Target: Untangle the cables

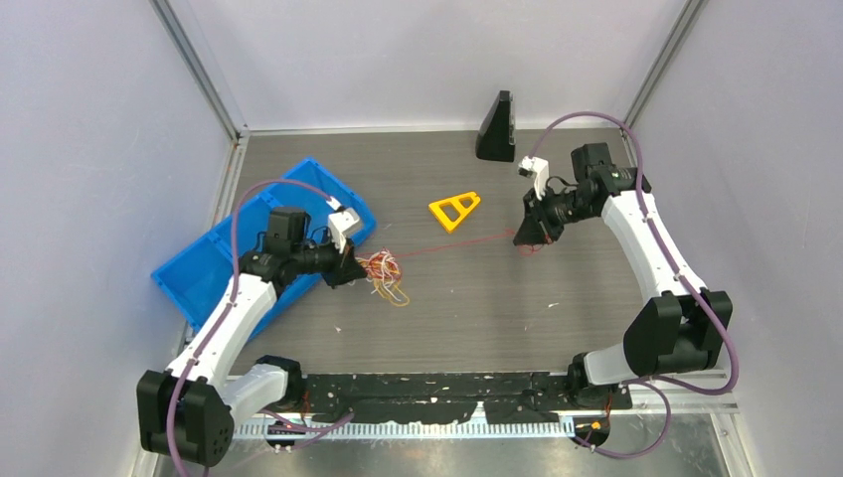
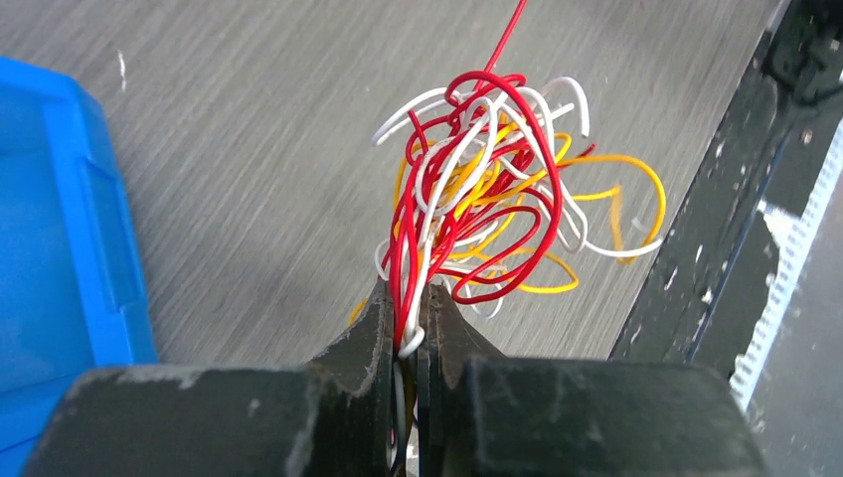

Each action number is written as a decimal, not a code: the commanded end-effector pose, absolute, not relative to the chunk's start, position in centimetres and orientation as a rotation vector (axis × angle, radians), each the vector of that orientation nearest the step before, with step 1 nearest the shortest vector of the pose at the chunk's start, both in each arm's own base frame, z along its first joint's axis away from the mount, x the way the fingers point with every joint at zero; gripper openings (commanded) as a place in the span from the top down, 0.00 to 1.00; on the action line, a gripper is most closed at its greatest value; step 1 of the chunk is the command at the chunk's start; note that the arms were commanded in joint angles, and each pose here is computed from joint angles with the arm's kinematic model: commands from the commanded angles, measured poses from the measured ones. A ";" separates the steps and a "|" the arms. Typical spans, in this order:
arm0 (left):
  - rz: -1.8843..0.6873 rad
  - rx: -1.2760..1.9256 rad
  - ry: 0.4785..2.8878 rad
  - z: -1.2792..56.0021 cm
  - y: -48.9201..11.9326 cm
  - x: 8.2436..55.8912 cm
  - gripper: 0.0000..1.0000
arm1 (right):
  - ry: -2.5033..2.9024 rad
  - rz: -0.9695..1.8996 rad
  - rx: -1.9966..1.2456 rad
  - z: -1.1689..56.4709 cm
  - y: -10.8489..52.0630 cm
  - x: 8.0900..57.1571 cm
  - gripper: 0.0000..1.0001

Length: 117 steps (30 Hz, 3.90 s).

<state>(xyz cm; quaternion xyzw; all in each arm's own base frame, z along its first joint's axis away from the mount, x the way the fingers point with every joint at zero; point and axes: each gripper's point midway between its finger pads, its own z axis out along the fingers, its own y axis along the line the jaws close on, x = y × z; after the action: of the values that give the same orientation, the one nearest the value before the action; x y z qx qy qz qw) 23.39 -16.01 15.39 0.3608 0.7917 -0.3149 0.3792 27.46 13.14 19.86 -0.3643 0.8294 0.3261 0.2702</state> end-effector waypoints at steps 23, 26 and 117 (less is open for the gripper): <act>-1.126 0.673 2.326 13.3 -22.0 23.1 0.32 | 2.263 0.969 -1.147 14.8 20.1 24.7 0.20; -1.177 0.725 2.334 12.2 -23.0 21.4 0.29 | 2.294 1.044 -1.185 13.1 22.8 22.4 0.19; -1.198 0.627 1.911 19.2 -34.2 26.9 1.00 | 2.185 1.566 -0.906 17.4 25.8 23.7 0.78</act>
<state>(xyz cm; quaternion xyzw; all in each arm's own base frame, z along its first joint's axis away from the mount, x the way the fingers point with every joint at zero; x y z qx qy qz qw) 26.23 -33.42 13.79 0.2438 0.8097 -0.4152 0.3354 23.49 25.96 15.52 -0.3214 0.7810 0.5171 0.1394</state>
